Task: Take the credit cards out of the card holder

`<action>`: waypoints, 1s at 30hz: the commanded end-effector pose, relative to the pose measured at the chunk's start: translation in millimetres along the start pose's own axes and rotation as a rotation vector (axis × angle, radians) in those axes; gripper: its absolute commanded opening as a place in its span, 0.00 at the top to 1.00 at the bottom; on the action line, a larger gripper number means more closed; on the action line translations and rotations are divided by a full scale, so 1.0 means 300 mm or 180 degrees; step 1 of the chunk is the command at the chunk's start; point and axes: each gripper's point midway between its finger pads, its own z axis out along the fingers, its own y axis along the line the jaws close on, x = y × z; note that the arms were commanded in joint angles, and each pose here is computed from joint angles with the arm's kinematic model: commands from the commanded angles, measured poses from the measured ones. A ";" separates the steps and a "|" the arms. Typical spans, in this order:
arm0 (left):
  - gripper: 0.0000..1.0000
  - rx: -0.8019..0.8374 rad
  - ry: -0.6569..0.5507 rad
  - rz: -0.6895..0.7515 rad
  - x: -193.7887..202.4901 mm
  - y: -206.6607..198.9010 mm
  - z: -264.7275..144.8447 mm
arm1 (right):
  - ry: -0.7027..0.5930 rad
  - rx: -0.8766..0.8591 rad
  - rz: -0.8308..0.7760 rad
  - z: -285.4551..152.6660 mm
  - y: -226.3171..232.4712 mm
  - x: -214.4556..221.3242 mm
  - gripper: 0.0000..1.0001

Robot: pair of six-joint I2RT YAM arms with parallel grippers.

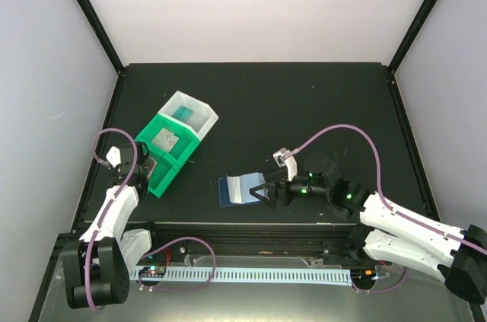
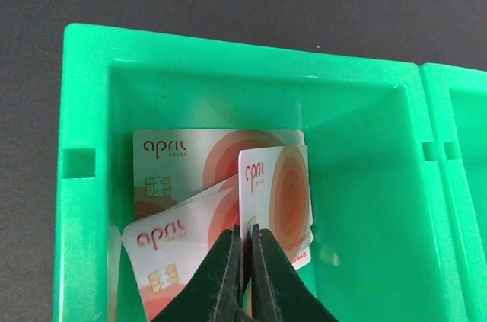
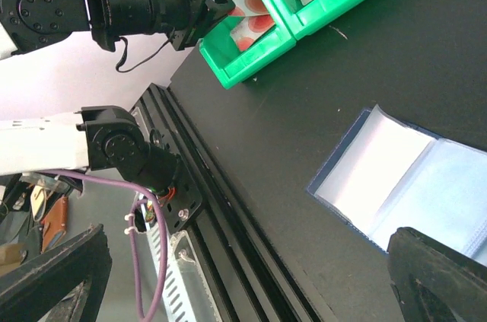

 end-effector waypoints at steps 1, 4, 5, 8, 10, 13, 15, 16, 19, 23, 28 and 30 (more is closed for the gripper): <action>0.94 -0.0105 -0.0088 -0.0082 -0.048 -0.004 -0.017 | -0.0055 -0.0036 0.0002 -0.007 0.004 -0.003 0.00; 0.91 -0.0141 -0.0119 -0.0104 -0.058 -0.002 -0.022 | -0.0055 -0.0047 0.0000 -0.012 0.007 -0.003 0.00; 0.88 -0.0162 -0.0125 -0.0097 -0.062 -0.001 -0.023 | -0.0062 -0.0053 -0.0007 -0.015 0.010 -0.004 0.00; 0.83 -0.0253 -0.0152 -0.0080 -0.074 0.009 -0.029 | -0.0096 -0.0053 -0.0033 -0.023 0.014 -0.009 0.00; 0.77 -0.0288 -0.0172 -0.0086 -0.083 0.012 -0.035 | -0.0110 -0.0031 -0.0056 -0.029 0.015 -0.014 0.00; 0.61 -0.0340 -0.0185 -0.0093 -0.099 0.012 -0.053 | -0.0111 -0.0026 -0.0075 -0.038 0.023 -0.020 0.00; 0.50 -0.0380 -0.0198 -0.0109 -0.112 0.013 -0.070 | -0.0109 -0.0023 -0.0069 -0.041 0.024 -0.019 0.00; 0.46 -0.0396 -0.0200 -0.0119 -0.117 0.014 -0.079 | -0.0109 -0.0023 -0.0068 -0.044 0.024 -0.018 0.00; 0.35 -0.0349 -0.0166 -0.0114 -0.122 0.004 -0.105 | -0.0125 0.0008 -0.0082 -0.052 0.023 -0.021 0.00; 0.13 -0.0060 -0.0150 -0.0022 -0.136 -0.044 -0.151 | -0.0132 0.0087 -0.0075 -0.056 0.014 -0.027 0.00; 0.01 0.0392 -0.0112 0.0303 -0.148 -0.123 -0.220 | -0.0144 0.0163 -0.0037 -0.054 0.006 -0.040 0.00; 0.01 0.0562 -0.0064 0.0484 -0.152 -0.155 -0.263 | -0.0175 0.0229 -0.0004 -0.056 -0.001 -0.054 0.00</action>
